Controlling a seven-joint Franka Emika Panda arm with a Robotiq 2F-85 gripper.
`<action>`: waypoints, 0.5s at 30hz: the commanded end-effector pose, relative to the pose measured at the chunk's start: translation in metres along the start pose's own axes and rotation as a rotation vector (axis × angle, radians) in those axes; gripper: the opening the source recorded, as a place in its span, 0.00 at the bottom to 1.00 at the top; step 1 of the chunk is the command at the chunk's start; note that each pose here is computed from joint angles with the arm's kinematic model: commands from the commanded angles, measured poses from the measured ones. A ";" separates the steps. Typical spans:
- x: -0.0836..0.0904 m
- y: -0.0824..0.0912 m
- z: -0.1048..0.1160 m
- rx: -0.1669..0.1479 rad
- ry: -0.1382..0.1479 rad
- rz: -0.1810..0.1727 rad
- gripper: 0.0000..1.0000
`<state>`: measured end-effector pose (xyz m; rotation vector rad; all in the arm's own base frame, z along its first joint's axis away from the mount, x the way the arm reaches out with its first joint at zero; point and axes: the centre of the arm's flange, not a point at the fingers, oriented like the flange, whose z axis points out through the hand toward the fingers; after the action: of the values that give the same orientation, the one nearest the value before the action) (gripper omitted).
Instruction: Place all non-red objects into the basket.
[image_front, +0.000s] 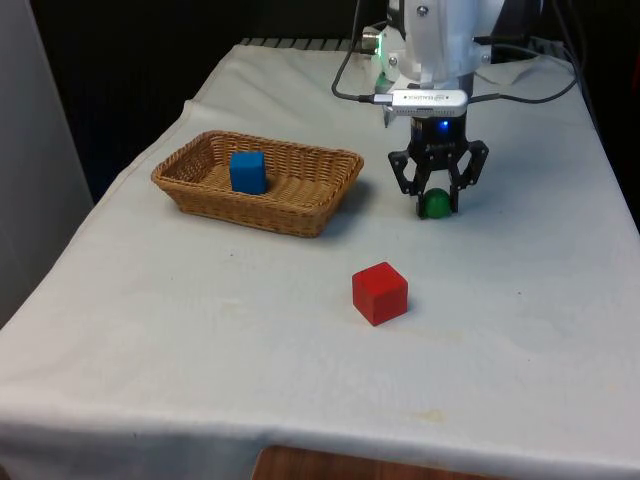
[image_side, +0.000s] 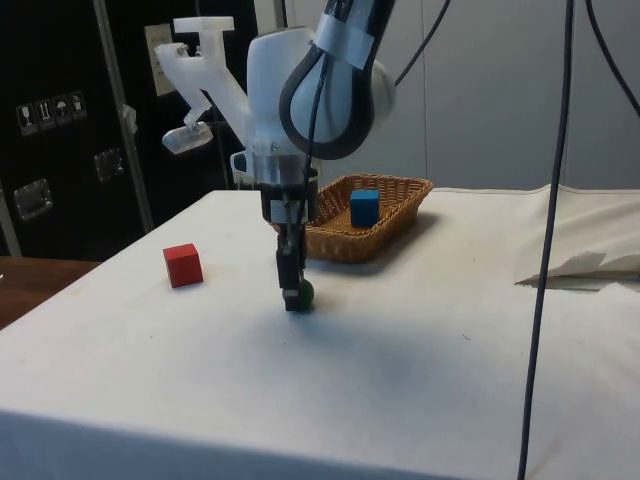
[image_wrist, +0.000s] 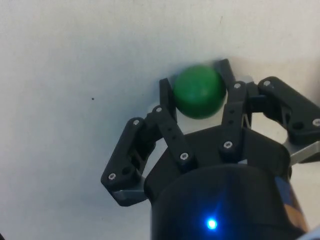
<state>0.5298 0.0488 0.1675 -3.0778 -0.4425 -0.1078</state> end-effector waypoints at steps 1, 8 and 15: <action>0.000 0.000 0.001 -0.004 -0.001 0.003 0.00; 0.002 0.000 -0.013 0.001 0.008 0.000 0.00; 0.000 -0.001 -0.042 0.009 0.010 0.000 0.00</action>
<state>0.5270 0.0481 0.2098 -3.0666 -0.4411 -0.1214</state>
